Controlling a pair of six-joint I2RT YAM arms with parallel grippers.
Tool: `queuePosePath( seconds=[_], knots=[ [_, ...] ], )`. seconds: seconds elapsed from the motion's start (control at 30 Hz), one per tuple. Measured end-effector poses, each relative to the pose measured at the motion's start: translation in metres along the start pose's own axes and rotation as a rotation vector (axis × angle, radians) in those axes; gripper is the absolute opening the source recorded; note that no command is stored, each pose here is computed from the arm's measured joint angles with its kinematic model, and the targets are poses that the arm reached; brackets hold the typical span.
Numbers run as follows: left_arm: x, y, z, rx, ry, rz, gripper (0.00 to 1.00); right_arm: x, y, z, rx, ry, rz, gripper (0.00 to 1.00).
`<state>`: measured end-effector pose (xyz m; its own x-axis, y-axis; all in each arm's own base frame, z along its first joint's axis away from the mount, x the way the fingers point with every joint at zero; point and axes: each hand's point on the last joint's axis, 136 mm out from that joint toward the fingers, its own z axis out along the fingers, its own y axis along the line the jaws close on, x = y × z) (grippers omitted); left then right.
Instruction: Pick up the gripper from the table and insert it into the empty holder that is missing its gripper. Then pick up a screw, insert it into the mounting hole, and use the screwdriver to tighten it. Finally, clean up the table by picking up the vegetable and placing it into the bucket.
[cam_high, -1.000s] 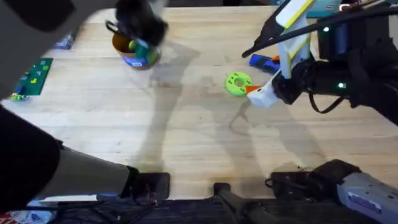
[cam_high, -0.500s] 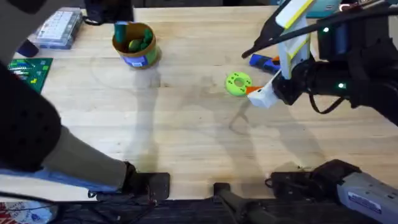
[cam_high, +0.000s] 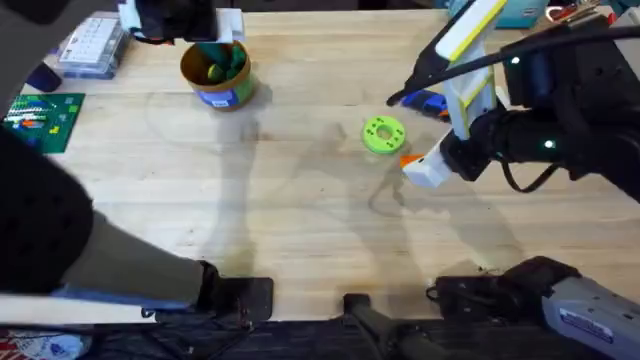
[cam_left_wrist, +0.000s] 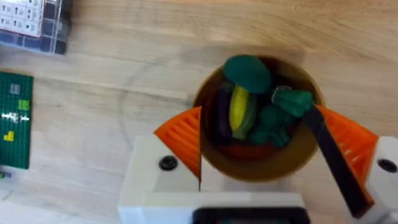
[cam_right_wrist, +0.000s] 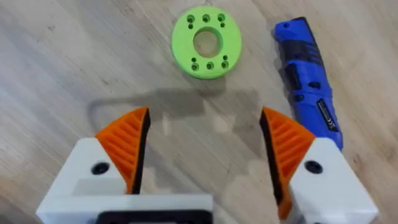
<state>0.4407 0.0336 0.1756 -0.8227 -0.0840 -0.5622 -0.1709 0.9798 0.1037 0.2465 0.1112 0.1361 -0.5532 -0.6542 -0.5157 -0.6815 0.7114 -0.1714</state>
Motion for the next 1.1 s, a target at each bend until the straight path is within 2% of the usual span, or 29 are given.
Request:
queuePosePath(
  seconds=[0.17,0.37,0.47,0.5,0.6,0.7,1.1],
  knots=[
    [0.009,0.007,-0.046,0.012,-0.003,0.004,0.988,-0.021,-0.009,-0.001,0.037,-0.086,-0.005,0.976],
    [0.038,0.012,-0.124,0.077,-0.013,0.052,0.988,-0.038,-0.016,-0.003,0.068,-0.156,-0.013,0.976],
    [0.046,0.011,-0.162,0.131,-0.074,0.085,0.988,-0.053,-0.022,-0.007,0.094,-0.216,-0.017,0.976],
    [0.049,0.009,-0.194,0.173,-0.154,0.123,0.988,-0.074,-0.031,-0.013,0.133,-0.307,-0.023,0.976],
    [0.056,0.009,-0.216,0.198,-0.206,0.153,0.988,-0.092,-0.038,-0.021,0.167,-0.384,-0.028,0.976],
    [0.065,0.009,-0.231,0.213,-0.226,0.169,0.988,-0.095,-0.04,-0.027,0.178,-0.408,-0.029,0.976],
    [0.065,0.009,-0.231,0.213,-0.226,0.169,0.988,-0.095,-0.04,-0.027,0.178,-0.408,-0.029,0.976]
  ],
)
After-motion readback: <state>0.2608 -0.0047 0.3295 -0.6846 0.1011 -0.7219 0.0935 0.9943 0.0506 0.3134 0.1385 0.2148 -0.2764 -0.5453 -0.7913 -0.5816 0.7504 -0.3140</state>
